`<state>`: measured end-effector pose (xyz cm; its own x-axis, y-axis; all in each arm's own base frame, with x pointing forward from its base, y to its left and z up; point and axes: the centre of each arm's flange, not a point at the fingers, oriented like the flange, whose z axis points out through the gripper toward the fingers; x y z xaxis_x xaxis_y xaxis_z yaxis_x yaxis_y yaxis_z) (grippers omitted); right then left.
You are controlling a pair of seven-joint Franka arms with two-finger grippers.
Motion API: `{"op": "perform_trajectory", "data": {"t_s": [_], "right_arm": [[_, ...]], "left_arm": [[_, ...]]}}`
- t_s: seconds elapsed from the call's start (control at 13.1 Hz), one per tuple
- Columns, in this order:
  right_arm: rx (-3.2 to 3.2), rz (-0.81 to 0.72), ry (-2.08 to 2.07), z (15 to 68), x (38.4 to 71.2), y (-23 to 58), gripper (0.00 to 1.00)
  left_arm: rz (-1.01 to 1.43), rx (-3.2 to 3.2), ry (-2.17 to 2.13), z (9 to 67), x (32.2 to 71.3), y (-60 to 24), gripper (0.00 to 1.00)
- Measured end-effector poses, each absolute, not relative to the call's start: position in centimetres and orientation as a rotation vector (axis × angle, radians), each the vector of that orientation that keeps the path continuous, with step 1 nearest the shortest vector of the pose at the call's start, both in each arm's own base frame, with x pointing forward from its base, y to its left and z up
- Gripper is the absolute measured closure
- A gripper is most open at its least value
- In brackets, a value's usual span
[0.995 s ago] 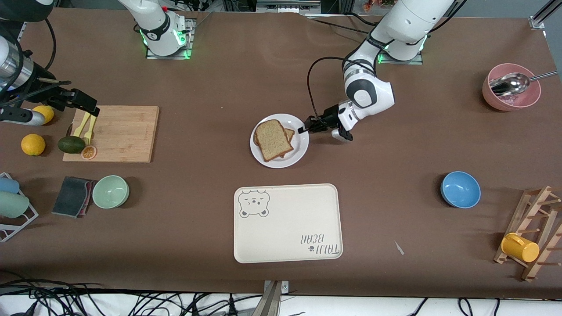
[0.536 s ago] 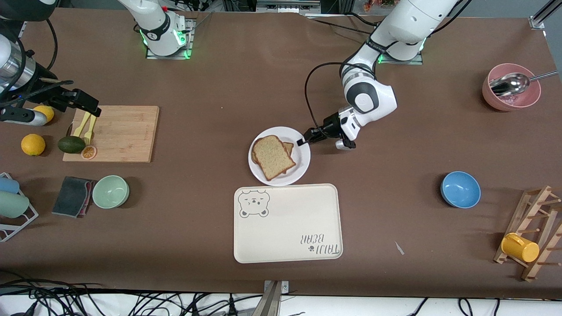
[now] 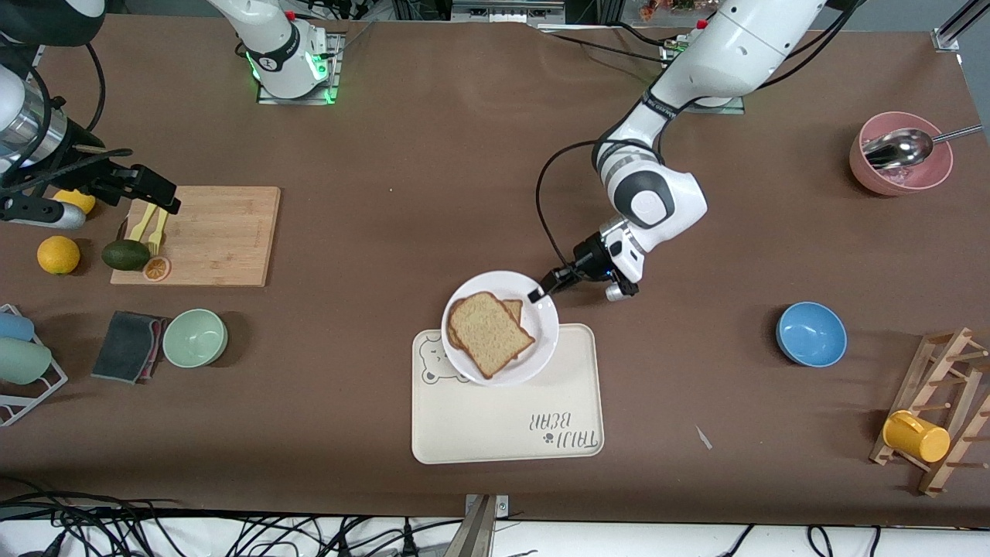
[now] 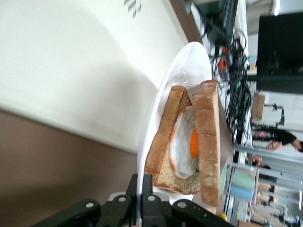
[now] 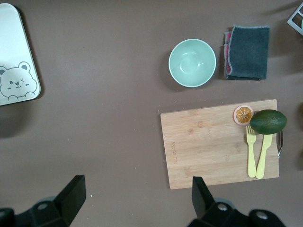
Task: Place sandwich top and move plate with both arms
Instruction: 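Slide the white plate with the left gripper onto the bear tray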
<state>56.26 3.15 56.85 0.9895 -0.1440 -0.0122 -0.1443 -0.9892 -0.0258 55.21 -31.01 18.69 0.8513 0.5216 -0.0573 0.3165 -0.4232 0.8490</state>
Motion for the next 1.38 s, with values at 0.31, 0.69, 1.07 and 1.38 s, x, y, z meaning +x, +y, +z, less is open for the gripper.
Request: {"op": "perform_trajectory", "data": {"t_s": [0.31,0.69,1.07,1.38], "right_arm": [[-3.109,0.023,0.214,56.3,56.4,3.6,0.00],[-3.111,0.020,0.212,56.3,56.4,3.6,0.00],[-3.139,0.035,0.208,55.7,56.6,3.3,0.00],[-3.141,0.037,0.207,55.6,56.7,3.3,0.00]], "left_arm": [[0.320,2.022,0.675,16.4,59.6,-31.1,0.95],[0.348,2.009,0.700,14.0,62.0,-31.4,0.95],[0.356,2.023,0.693,12.1,62.4,-32.1,0.92],[0.362,2.036,0.693,12.0,62.3,-31.8,0.62]]}}
